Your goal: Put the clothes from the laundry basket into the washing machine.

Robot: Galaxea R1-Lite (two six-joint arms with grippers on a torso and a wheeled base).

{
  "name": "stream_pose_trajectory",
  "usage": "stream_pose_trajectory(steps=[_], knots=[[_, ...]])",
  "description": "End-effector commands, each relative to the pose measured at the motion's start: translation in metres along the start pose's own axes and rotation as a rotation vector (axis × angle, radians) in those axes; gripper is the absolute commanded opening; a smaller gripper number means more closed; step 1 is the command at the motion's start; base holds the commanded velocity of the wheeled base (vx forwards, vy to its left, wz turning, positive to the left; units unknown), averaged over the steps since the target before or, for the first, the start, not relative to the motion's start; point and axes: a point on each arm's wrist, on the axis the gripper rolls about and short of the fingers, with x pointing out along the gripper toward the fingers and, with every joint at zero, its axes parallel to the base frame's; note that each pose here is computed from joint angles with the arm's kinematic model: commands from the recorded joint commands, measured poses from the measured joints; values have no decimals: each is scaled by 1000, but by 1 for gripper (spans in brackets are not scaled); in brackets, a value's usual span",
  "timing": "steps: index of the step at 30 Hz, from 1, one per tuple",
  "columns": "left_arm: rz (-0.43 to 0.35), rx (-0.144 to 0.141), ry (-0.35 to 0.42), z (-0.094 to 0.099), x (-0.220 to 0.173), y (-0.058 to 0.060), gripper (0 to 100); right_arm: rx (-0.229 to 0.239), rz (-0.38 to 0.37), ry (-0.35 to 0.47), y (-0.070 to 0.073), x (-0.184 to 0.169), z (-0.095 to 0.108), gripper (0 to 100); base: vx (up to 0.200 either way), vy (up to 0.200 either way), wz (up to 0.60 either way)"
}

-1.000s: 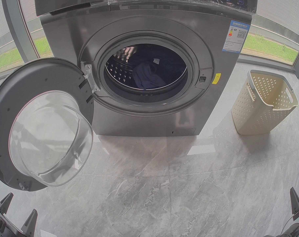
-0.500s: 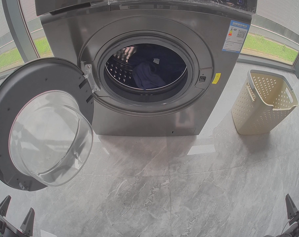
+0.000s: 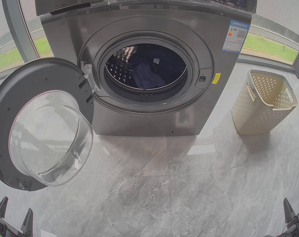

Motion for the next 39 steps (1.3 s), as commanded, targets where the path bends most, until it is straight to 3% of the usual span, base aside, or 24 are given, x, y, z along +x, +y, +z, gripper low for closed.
stream_pose_trajectory(steps=[1, 6, 18, 30, 39], knots=[[4, -6, -7, -5, -1, 0, 100, -1, 2, 6, 0, 0, -5, 100, 0, 0, 0], [6, -22, -9, -5, -1, 0, 100, 1, 3, 6, 0, 0, -5, 100, 0, 0, 0], [4, -36, -9, -5, -1, 0, 100, 1, 2, 6, 0, 0, -5, 100, 0, 200, 0], [3, -36, -9, -5, -1, 0, 100, 1, 2, 6, 0, 0, -5, 100, -150, 0, 0], [1, -36, -8, -5, -1, 0, 100, 1, 2, 6, 0, 0, -5, 100, 0, 0, 0]])
